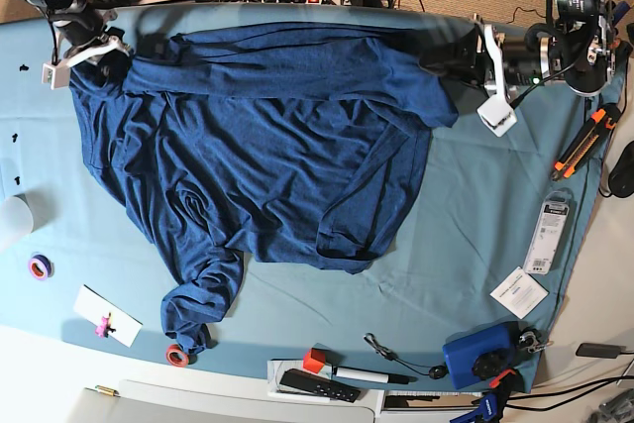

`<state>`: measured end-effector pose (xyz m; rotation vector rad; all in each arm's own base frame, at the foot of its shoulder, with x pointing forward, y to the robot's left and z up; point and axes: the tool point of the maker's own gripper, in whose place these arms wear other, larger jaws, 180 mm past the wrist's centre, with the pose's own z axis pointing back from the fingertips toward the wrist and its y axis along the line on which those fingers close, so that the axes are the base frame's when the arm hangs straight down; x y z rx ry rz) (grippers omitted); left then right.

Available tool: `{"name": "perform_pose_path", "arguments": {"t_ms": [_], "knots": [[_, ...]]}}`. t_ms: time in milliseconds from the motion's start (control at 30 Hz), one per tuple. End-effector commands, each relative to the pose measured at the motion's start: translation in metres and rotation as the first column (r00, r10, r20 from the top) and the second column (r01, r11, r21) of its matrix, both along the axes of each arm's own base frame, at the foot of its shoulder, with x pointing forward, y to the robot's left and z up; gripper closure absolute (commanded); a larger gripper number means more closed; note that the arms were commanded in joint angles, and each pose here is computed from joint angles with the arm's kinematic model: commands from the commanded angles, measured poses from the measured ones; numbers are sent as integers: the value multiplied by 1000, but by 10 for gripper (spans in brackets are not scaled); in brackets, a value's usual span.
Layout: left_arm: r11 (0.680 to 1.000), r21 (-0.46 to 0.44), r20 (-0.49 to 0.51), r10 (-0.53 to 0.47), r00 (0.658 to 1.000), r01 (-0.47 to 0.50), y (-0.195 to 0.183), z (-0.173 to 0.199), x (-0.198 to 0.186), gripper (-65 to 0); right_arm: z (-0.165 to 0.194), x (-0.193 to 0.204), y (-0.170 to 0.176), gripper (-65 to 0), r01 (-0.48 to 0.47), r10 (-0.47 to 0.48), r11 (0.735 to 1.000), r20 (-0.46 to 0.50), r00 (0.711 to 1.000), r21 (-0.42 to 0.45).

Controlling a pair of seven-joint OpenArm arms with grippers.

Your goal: Layout the t-shirt on the table in an organized manner, then fold the t-shirt properly

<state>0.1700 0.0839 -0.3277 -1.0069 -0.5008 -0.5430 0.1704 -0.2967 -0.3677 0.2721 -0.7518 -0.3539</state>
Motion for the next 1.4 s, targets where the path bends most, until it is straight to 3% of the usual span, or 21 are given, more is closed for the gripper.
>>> {"name": "perform_pose_path", "arguments": {"t_ms": [0,200,567,800,1000,1133,1367], "knots": [[1000,-22,26,-5,1000,5,0,10,3,0,13,5,-4,0,-5,5,1000,44,999,-7],[1000,-23,45,-8,999,9,-1,13,9,0,26,11,1,0,-21,16,999,120,993,41],[997,-82,168,19,986,-5,-14,40,47,0,36,19,2,0,-37,30,999,184,983,35],[990,-136,260,58,964,-22,-21,65,74,0,54,52,-4,0,-19,20,1000,265,964,-6],[986,-27,368,165,915,-166,-5,56,107,0,59,73,-28,0,60,-23,990,267,963,-131],[974,54,416,180,892,-222,6,45,117,0,58,72,-46,0,142,-93,973,255,962,-182],[927,155,413,253,875,-341,28,30,132,0,55,66,-71,0,266,-211,935,239,948,-232]]}}
